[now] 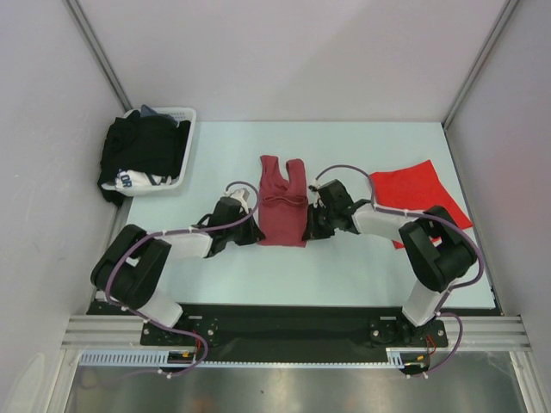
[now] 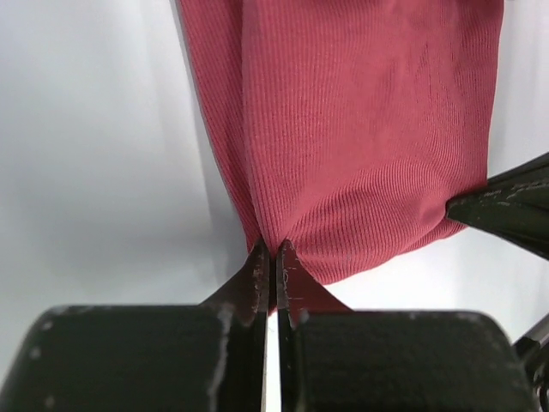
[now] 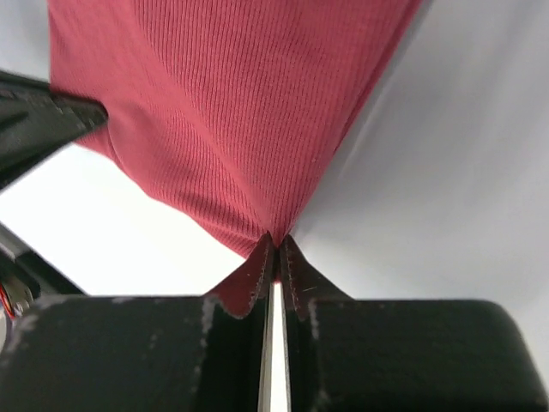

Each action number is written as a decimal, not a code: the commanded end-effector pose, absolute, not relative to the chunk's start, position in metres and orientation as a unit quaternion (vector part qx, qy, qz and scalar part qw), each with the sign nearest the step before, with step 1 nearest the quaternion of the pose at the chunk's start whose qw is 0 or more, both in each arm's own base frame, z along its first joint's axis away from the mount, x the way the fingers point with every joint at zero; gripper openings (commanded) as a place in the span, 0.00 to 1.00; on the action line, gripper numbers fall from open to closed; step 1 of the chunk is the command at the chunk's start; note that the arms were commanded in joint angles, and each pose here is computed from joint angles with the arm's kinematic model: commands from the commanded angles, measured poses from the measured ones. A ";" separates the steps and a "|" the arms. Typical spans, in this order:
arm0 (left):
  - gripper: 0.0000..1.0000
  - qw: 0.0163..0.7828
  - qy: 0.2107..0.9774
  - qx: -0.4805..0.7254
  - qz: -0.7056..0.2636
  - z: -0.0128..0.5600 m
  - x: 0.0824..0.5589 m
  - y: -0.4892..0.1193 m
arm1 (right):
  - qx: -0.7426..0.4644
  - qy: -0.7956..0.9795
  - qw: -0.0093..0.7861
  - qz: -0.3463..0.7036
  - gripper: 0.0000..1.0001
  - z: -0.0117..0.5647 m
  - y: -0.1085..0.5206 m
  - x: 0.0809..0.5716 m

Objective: Fold and stack the tank tops
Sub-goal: Fold the tank top, then neatly place the folded tank top to the corner

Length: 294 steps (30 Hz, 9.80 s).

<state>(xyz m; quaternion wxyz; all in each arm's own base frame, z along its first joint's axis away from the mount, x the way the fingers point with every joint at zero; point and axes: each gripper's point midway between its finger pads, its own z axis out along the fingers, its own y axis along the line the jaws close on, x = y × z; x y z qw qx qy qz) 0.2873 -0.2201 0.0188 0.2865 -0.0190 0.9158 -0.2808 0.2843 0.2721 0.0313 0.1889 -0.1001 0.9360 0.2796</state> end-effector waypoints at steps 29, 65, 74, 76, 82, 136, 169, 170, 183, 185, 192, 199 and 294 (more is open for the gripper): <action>0.69 0.262 0.924 -0.030 -0.278 0.003 0.171 -0.194 | -0.129 0.935 0.196 0.267 0.54 0.034 0.270 0.186; 0.00 0.249 0.899 0.008 -0.361 0.075 0.132 -0.228 | -0.167 0.926 0.223 0.254 0.02 0.110 0.250 0.139; 0.00 0.276 0.884 0.014 -0.376 0.117 0.140 -0.233 | -0.177 0.922 0.246 0.241 0.03 0.135 0.258 0.158; 0.00 0.287 0.882 0.015 -0.374 0.131 0.146 -0.234 | -0.177 0.919 0.254 0.244 0.04 0.145 0.261 0.167; 0.00 0.321 0.878 0.024 -0.354 0.164 0.166 -0.239 | -0.163 0.920 0.255 0.248 0.04 0.151 0.260 0.201; 0.00 0.293 0.922 -0.051 -0.249 0.098 0.435 -0.238 | -0.031 0.949 0.228 0.215 0.13 0.093 0.252 0.433; 1.00 0.270 0.926 -0.026 -0.261 0.050 0.391 -0.232 | -0.030 0.929 0.204 0.309 0.69 0.058 0.268 0.380; 1.00 0.270 0.926 -0.026 -0.262 0.048 0.394 -0.234 | -0.022 0.926 0.199 0.320 0.67 0.057 0.270 0.380; 0.73 0.253 0.927 -0.041 -0.273 0.024 0.394 -0.236 | -0.022 0.924 0.215 0.316 0.78 0.059 0.264 0.378; 0.70 0.256 0.926 -0.040 -0.276 0.027 0.392 -0.236 | -0.023 0.924 0.229 0.307 0.79 0.068 0.258 0.378; 0.66 0.259 0.925 -0.042 -0.274 0.031 0.390 -0.234 | -0.012 0.934 0.240 0.263 0.73 0.069 0.240 0.375; 0.70 0.256 0.927 -0.045 -0.270 0.025 0.381 -0.229 | -0.009 0.941 0.216 0.262 0.80 0.046 0.243 0.372; 0.00 0.394 0.665 0.107 -0.626 0.228 0.407 -0.619 | 0.271 0.850 0.409 0.193 0.00 0.165 -0.010 0.391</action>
